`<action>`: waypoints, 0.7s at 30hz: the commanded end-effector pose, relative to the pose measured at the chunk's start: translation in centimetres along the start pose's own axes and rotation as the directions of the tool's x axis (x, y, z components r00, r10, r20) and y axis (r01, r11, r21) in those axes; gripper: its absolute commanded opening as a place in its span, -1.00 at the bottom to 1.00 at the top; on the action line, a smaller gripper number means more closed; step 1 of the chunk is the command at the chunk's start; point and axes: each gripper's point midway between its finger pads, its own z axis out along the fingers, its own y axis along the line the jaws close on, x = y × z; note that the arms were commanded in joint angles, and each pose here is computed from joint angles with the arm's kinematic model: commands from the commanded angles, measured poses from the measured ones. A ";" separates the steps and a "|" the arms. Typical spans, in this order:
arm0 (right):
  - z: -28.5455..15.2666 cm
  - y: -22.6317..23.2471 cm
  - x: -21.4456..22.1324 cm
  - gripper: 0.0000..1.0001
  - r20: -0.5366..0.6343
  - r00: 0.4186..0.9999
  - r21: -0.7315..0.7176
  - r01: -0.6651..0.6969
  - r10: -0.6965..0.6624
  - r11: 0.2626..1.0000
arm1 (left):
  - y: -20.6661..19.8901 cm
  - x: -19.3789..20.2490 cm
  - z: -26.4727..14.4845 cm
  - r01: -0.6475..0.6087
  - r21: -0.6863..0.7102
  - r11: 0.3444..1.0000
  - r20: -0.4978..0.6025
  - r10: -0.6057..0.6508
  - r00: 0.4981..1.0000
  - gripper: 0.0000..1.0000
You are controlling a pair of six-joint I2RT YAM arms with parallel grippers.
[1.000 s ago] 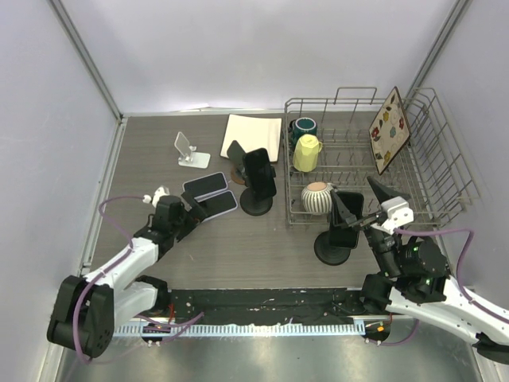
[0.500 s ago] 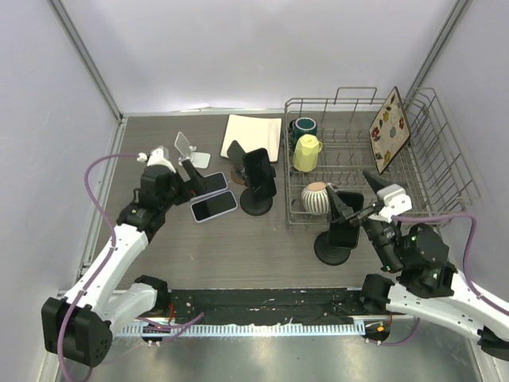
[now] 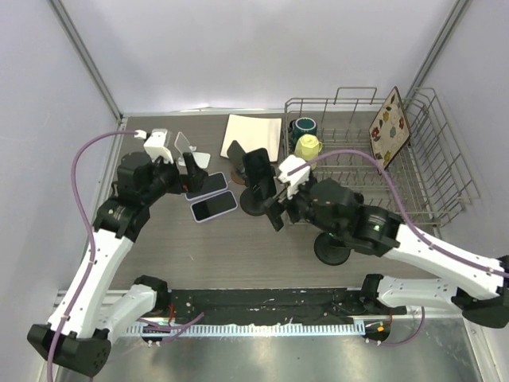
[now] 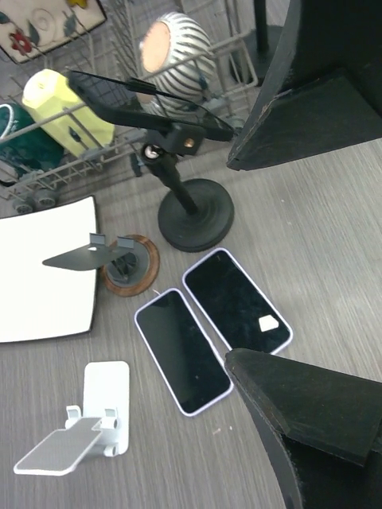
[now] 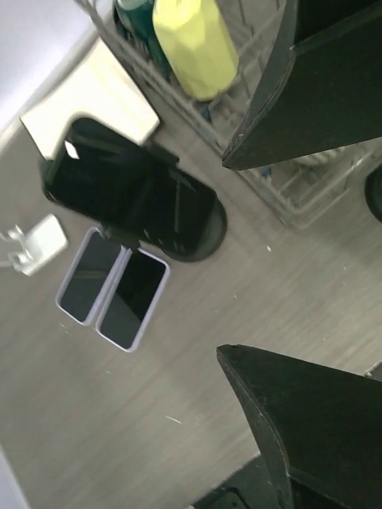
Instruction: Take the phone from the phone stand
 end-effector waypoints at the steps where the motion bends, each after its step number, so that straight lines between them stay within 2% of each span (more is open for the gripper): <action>1: 1.2 3.2 -1.0 0.94 -0.035 0.995 -0.128 -0.096 0.092 0.987 | 0.9 1.8 -1.3 -0.101 -0.009 0.995 0.015 0.101 0.995 1.00; 7: 6.4 3.7 -0.7 0.95 -0.120 0.987 -0.099 -0.115 0.103 0.988 | 2.8 4.1 -1.5 -0.086 -0.065 0.994 0.075 0.090 0.993 0.99; 12: 10.2 -1.4 -0.4 0.94 -0.172 0.947 0.090 -0.258 0.270 0.962 | 3.9 4.2 -2.5 -0.126 -0.146 0.981 0.081 0.139 0.987 1.00; 17: 12.3 -5.6 -1.1 0.94 -0.127 0.945 0.240 -0.264 0.300 0.934 | 3.9 3.9 -3.3 -0.133 -0.158 0.978 0.109 0.152 0.982 1.00; 21: 13.5 -7.0 -1.3 0.95 -0.111 0.938 0.274 -0.290 0.329 0.917 | 3.4 4.3 -3.1 -0.138 -0.136 0.981 0.101 0.152 0.983 1.00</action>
